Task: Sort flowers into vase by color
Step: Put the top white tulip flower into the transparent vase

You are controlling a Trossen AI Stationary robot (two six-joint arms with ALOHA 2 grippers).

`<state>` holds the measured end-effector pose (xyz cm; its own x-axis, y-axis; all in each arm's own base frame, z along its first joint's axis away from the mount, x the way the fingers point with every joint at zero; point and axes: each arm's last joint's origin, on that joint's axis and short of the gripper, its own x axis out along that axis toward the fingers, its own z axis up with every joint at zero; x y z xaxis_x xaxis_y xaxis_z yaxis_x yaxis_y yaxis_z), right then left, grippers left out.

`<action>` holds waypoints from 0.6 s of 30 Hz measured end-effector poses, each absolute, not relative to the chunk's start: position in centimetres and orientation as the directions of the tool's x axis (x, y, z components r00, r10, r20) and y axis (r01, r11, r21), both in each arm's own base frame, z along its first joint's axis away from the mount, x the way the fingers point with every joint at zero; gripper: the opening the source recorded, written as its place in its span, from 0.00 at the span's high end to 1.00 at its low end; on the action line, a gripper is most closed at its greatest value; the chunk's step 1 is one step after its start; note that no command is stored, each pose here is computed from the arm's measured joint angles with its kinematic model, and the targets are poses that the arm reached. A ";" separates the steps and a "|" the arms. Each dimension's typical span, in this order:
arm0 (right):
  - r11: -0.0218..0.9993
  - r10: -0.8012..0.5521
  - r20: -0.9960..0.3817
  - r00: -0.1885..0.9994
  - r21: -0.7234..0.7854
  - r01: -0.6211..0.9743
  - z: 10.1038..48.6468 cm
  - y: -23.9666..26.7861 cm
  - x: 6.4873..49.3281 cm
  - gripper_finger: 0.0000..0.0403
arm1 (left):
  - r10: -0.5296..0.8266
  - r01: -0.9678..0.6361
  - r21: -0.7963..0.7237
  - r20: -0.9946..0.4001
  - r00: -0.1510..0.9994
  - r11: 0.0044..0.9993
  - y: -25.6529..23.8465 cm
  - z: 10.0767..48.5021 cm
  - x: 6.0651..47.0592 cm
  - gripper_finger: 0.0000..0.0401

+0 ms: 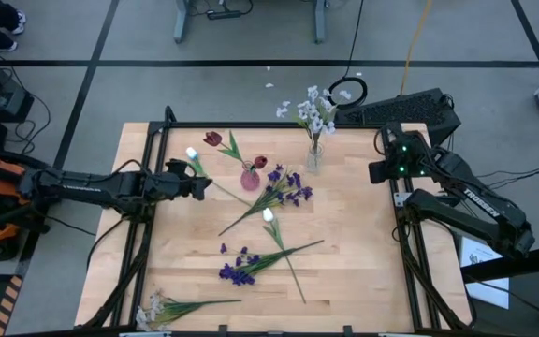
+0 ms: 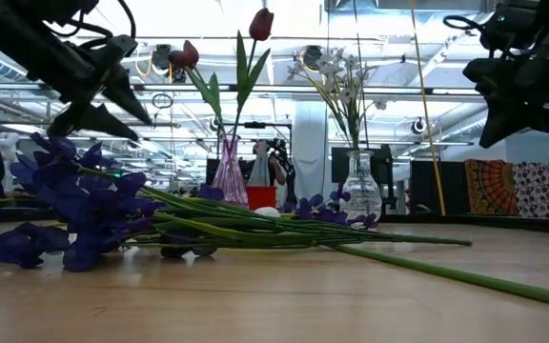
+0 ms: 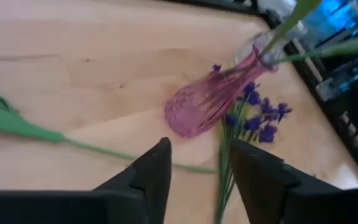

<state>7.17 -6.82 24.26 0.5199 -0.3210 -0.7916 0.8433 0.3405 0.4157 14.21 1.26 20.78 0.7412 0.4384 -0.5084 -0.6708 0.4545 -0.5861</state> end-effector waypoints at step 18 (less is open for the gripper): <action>0.512 -0.336 -0.777 0.532 0.324 0.796 24.4 -7.0 7.3 1.00 | 0.448 -0.836 -0.521 -0.796 0.406 -0.169 4.7 18.9 15.7 0.55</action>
<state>7.30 -6.95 24.41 0.5323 -0.3363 -0.7769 0.7957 0.5119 0.3236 15.70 4.70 18.92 0.4059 0.4482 -0.7965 -0.8363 -0.1692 -0.5214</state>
